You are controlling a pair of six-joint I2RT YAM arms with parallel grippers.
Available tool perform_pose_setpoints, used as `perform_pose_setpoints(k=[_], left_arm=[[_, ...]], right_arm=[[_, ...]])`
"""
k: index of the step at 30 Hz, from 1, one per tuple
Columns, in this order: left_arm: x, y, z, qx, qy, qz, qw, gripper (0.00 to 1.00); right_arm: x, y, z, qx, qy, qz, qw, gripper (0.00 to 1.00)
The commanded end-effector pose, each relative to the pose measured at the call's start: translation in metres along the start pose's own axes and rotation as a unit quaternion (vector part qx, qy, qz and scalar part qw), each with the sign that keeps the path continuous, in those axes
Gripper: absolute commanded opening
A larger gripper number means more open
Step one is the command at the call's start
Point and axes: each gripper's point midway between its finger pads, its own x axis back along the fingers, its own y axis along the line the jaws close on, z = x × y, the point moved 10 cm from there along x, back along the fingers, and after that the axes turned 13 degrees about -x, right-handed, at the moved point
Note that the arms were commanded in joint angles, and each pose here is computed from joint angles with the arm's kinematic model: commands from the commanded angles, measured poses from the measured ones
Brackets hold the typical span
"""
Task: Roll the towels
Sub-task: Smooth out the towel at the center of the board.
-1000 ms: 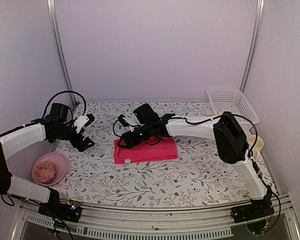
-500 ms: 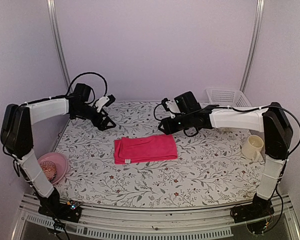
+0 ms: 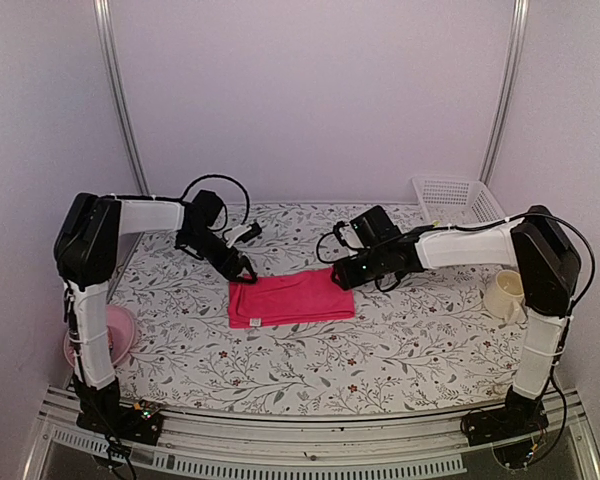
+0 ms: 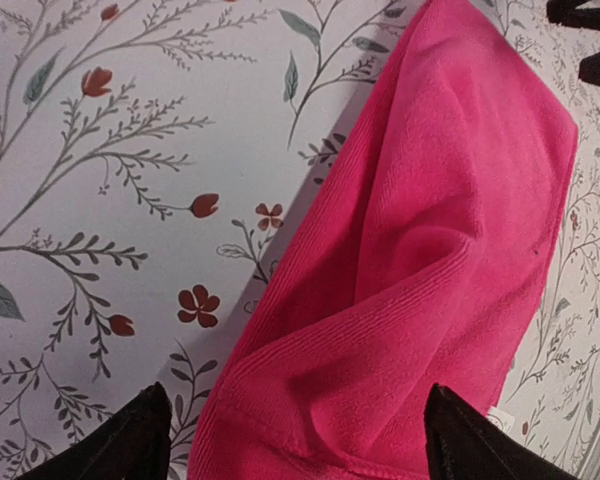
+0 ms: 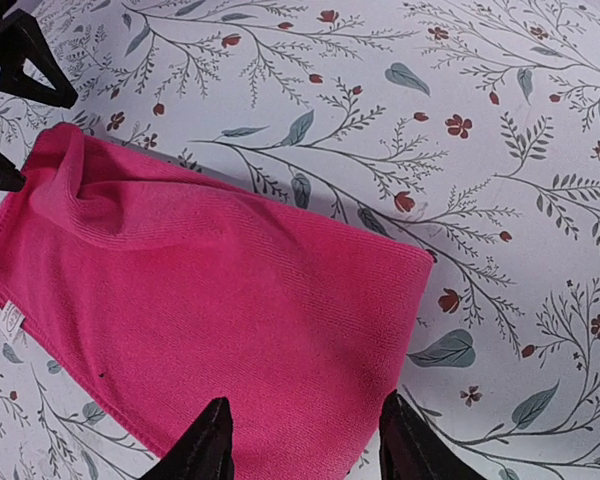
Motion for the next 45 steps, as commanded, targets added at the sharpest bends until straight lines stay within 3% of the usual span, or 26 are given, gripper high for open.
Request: perform_pose_setpoints(k=[1, 7, 15, 24, 33, 45], left_arm=[[-0.010, 0.006, 0.003, 0.017, 0.014, 0.021, 1.000, 0.86], [-0.018, 0.010, 0.005, 0.021, 0.010, 0.040, 0.999, 0.77], [-0.005, 0.012, 0.009, 0.032, -0.010, 0.056, 0.998, 0.50], [-0.005, 0.014, 0.014, 0.041, -0.005, 0.060, 0.997, 0.41], [0.002, 0.009, 0.015, 0.033, -0.003, 0.047, 0.998, 0.02], [0.038, -0.015, 0.012, 0.006, -0.024, 0.016, 1.000, 0.02]], right_arm=[[-0.010, -0.005, 0.007, -0.002, 0.003, 0.023, 1.000, 0.51], [-0.015, -0.010, 0.009, -0.003, 0.006, 0.039, 0.999, 0.51], [-0.021, -0.022, 0.008, -0.017, 0.009, 0.050, 0.999, 0.52], [-0.020, -0.024, 0.002, -0.023, 0.002, 0.052, 0.998, 0.52], [-0.036, -0.038, -0.002, -0.039, 0.006, 0.075, 0.996, 0.53], [-0.043, -0.042, -0.017, -0.052, -0.014, 0.089, 0.995, 0.55]])
